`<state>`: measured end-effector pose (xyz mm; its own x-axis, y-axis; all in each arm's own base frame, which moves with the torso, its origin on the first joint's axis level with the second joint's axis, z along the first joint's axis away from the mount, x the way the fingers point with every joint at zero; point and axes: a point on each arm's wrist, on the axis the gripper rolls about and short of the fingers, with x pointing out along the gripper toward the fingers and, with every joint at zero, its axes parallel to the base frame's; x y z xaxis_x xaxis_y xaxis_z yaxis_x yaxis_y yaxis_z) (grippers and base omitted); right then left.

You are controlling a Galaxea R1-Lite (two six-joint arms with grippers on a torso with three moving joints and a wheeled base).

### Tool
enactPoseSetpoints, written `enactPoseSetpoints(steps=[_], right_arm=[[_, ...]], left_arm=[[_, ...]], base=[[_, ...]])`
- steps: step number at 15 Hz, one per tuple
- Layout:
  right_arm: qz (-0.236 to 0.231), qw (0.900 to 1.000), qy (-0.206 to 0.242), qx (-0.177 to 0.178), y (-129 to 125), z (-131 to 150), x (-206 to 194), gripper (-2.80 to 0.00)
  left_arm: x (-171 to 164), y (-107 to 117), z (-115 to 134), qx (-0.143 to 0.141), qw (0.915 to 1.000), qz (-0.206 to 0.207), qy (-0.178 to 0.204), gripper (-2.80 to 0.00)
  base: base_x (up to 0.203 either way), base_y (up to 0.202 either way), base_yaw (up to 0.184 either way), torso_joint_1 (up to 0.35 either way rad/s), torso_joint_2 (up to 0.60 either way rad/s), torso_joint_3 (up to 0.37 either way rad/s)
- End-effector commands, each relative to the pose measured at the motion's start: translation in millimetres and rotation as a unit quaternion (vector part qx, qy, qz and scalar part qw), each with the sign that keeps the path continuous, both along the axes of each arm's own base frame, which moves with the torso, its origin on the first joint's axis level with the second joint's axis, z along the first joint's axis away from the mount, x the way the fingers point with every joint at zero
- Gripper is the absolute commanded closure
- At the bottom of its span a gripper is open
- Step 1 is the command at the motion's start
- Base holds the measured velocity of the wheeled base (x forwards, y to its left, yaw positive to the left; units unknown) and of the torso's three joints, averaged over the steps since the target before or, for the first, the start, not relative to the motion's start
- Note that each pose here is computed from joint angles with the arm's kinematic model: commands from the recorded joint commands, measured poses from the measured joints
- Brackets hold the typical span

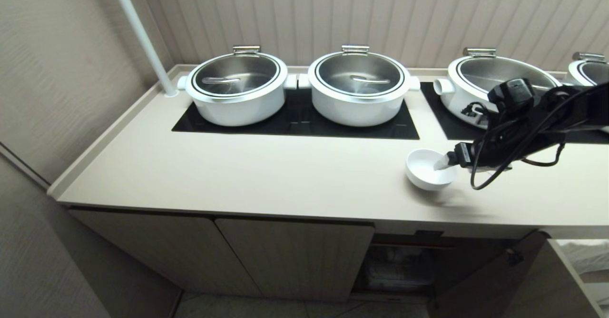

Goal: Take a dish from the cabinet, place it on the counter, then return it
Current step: Pick up the bowl from the table

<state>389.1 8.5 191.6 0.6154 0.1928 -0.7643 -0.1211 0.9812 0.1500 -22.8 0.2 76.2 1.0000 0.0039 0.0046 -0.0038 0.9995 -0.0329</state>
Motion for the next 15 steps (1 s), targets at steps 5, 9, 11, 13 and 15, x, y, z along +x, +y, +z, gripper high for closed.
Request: enactPoseSetpoints(steps=[5,9,11,13,15], right_arm=[[0.004,1.000,0.009,-0.002,7.2,-18.6,13.0,-2.80],[-0.005,1.000,0.020,-0.011,6.2,-27.4,17.3,-2.80],[-0.006,1.000,0.014,-0.011,6.3,-29.9,20.2,-2.80],[-0.008,1.000,0.005,-0.009,6.4,-32.3,24.6,-2.80],[-0.008,1.000,0.005,-0.009,6.4,-35.8,27.1,-2.80]], left_arm=[[0.0,0.0,-0.2,0.000,1.0000,0.000,0.000,0.00],[0.0,0.0,0.0,0.000,1.0000,0.000,0.000,0.00],[0.0,0.0,-0.2,0.000,1.0000,0.000,0.000,0.00],[0.0,0.0,-0.2,0.000,1.0000,0.000,0.000,0.00],[0.0,0.0,0.1,0.000,1.0000,0.000,-0.001,0.00]], base=[[0.000,0.000,0.000,0.000,0.00,0.000],[0.000,0.000,0.000,0.000,0.00,0.000],[0.000,0.000,0.000,0.000,0.00,0.000],[0.000,0.000,0.000,0.000,0.00,0.000],[0.000,0.000,0.000,0.000,0.00,0.000]])
